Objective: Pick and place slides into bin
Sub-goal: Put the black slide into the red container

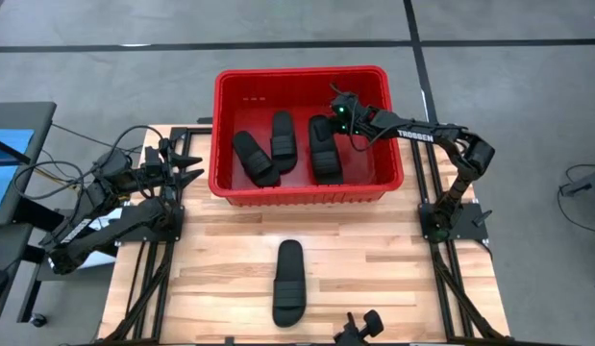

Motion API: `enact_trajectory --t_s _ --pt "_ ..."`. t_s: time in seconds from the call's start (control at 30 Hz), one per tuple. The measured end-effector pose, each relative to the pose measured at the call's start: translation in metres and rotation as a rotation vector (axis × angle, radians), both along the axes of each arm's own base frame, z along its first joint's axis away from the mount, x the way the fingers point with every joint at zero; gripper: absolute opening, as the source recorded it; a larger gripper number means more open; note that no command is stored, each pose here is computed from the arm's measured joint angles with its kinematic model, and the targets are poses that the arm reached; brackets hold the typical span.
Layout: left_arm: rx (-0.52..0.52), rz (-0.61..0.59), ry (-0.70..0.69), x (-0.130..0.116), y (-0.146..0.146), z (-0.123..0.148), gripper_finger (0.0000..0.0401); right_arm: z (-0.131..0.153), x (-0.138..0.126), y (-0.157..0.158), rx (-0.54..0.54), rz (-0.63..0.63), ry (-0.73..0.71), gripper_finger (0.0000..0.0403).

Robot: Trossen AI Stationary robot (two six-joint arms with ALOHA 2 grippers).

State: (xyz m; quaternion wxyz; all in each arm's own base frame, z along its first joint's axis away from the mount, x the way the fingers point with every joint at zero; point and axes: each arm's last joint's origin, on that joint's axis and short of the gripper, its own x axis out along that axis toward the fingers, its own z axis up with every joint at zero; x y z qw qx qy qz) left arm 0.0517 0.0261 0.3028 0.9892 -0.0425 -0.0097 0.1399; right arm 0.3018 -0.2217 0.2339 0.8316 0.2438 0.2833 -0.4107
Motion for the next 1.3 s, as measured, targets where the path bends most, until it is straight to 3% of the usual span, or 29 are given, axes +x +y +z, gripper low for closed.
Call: enact_trajectory --t_s 0.3,0.73,1.3 --pt "0.000 0.000 0.000 0.000 0.000 0.000 0.0157 0.000 0.000 0.000 -0.008 0.005 0.009 0.0004" --pt "-0.004 0.000 0.005 0.000 0.000 -0.001 0.0157 0.000 0.000 0.001 -0.026 0.044 0.038 0.0091" --pt "-0.008 0.013 0.011 0.000 0.000 -0.001 0.0157 0.010 0.004 -0.001 -0.094 0.065 0.006 0.0100"
